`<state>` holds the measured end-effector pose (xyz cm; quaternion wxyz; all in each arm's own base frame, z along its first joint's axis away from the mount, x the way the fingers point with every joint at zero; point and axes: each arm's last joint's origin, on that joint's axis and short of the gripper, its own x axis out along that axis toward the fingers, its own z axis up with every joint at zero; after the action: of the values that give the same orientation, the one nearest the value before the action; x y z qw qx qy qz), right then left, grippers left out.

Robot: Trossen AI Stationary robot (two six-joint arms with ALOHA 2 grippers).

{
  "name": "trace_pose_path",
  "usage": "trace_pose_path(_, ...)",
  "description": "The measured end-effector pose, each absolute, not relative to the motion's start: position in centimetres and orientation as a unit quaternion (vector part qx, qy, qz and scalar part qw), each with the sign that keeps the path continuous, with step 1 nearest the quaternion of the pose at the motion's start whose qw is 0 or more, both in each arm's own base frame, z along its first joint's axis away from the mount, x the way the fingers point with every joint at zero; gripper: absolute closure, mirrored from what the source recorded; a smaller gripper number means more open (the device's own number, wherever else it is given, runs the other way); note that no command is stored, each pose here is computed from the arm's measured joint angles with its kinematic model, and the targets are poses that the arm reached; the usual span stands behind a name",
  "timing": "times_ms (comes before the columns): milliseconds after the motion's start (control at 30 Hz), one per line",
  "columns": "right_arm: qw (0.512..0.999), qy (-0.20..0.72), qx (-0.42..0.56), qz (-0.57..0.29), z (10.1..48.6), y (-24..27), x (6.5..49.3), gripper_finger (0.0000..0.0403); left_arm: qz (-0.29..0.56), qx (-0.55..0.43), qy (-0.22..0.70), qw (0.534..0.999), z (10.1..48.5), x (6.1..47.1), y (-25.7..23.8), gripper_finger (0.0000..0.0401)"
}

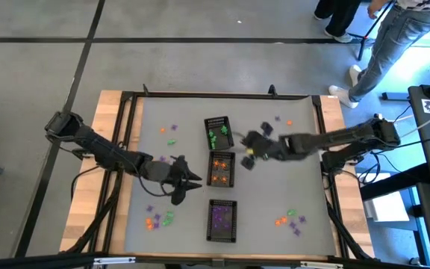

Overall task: Sort Halloween decoration
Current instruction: Put the orange spider toy into the middle black bin

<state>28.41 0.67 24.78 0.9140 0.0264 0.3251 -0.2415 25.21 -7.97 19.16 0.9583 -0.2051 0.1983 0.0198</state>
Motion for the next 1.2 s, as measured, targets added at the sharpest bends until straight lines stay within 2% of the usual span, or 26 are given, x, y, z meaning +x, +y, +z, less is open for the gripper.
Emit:
trace_pose_path(300, 0.949, 0.254, 0.106, -0.152, 23.2, -7.5, 31.8, 0.0381, 0.068, -0.167, 0.233, 0.956, 20.0, 23.9, -5.4, 0.0277)
trace_pose_path(467, 0.951, 0.260, 0.117, -0.119, 21.2, -9.9, 32.5, 0.0376, 0.090, -0.139, 0.240, 0.957, 20.3, 23.6, -3.9, 0.0277)
trace_pose_path(633, 0.943, 0.288, 0.125, -0.107, 20.3, -11.3, 32.0, 0.0315, 0.122, -0.144, 0.252, 0.949, 20.5, 23.2, -1.8, 0.0277)
trace_pose_path(800, 0.942, 0.299, 0.079, -0.131, 21.1, -12.1, 31.0, 0.0239, 0.128, -0.137, 0.246, 0.951, 21.4, 22.6, 0.6, 0.0277)
trace_pose_path(900, 0.924, 0.332, 0.047, -0.183, 22.3, -12.8, 29.6, 0.0214, 0.140, -0.124, 0.245, 0.951, 21.8, 22.0, 2.1, 0.0277)
trace_pose_path(1000, 0.887, 0.376, 0.037, -0.265, 23.7, -14.1, 27.3, 0.0207, 0.163, -0.111, 0.247, 0.949, 21.9, 21.5, 3.6, 0.0277)
trace_pose_path(1200, 0.776, 0.484, 0.150, -0.375, 22.8, -17.3, 21.2, 0.0206, 0.204, -0.101, 0.249, 0.941, 21.9, 20.7, 6.5, 0.0277)
